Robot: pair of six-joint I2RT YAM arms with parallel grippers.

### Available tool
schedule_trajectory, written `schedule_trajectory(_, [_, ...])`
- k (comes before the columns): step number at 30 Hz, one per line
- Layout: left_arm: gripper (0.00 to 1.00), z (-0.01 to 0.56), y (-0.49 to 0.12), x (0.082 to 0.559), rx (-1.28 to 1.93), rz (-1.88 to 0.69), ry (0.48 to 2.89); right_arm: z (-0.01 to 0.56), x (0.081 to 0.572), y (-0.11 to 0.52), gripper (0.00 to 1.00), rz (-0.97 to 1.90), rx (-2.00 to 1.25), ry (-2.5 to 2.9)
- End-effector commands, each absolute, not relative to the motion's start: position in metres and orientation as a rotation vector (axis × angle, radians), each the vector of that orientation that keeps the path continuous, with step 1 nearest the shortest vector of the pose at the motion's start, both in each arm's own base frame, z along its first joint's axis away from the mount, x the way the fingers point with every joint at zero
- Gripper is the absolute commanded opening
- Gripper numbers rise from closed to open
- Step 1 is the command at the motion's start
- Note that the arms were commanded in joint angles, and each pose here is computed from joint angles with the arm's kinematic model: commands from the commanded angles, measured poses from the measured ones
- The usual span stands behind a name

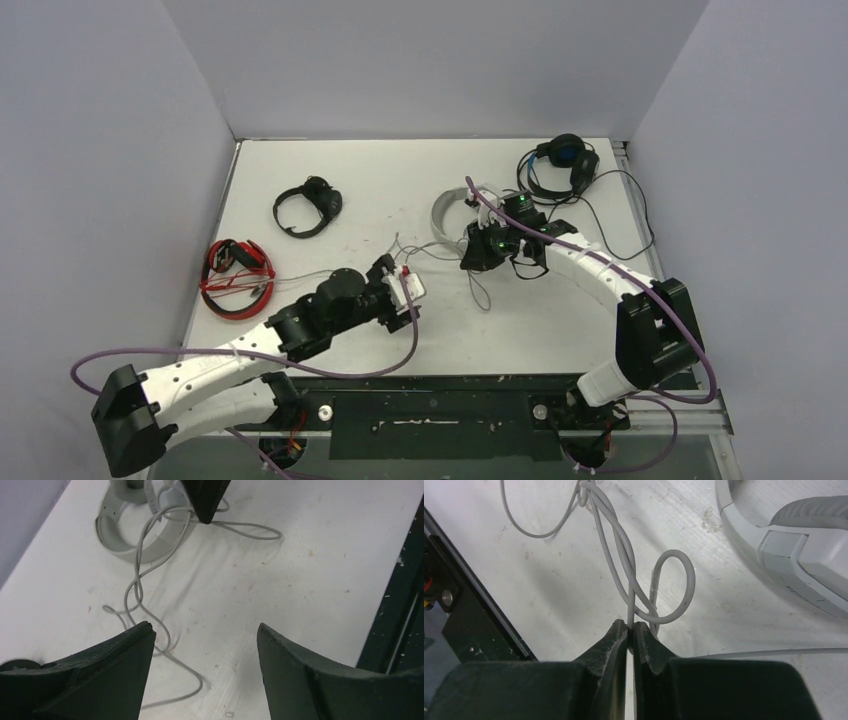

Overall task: Wrap the headphones
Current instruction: Untie the headphones cable at the center of the board.

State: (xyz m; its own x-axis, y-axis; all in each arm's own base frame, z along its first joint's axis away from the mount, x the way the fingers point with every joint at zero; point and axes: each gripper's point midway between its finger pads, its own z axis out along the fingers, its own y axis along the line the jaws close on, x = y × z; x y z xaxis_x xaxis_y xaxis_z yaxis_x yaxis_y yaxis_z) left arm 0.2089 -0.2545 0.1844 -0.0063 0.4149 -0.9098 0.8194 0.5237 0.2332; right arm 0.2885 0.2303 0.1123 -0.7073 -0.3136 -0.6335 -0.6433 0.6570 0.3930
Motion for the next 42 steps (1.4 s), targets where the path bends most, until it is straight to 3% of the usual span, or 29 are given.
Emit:
schedule_trajectory(1, [0.72, 0.235, -0.29, 0.23, 1.149, -0.309, 1.213, 0.134, 0.287, 0.244, 0.0, 0.954, -0.783, 2.292])
schedule_trajectory(9, [0.7, 0.218, -0.314, 0.251, 1.273, -0.147, 1.029, 0.14, 0.281, 0.245, 0.0, 0.992, -0.811, 2.271])
schedule_trajectory(16, [0.45, 0.195, -0.339, 0.257, 1.331, -0.164, 0.958, 0.144, 0.282, 0.244, 0.0, 1.009, -0.807, 2.26])
schedule_trajectory(30, [0.45, 0.154, -0.352, 0.26, 1.427, -0.331, 1.03, 0.145, 0.284, 0.246, 0.0, 1.032, -0.803, 2.251])
schedule_trajectory(42, [0.47, 0.141, -0.355, 0.292, 1.419, -0.261, 1.053, 0.149, 0.284, 0.248, 0.0, 1.064, -0.803, 2.236])
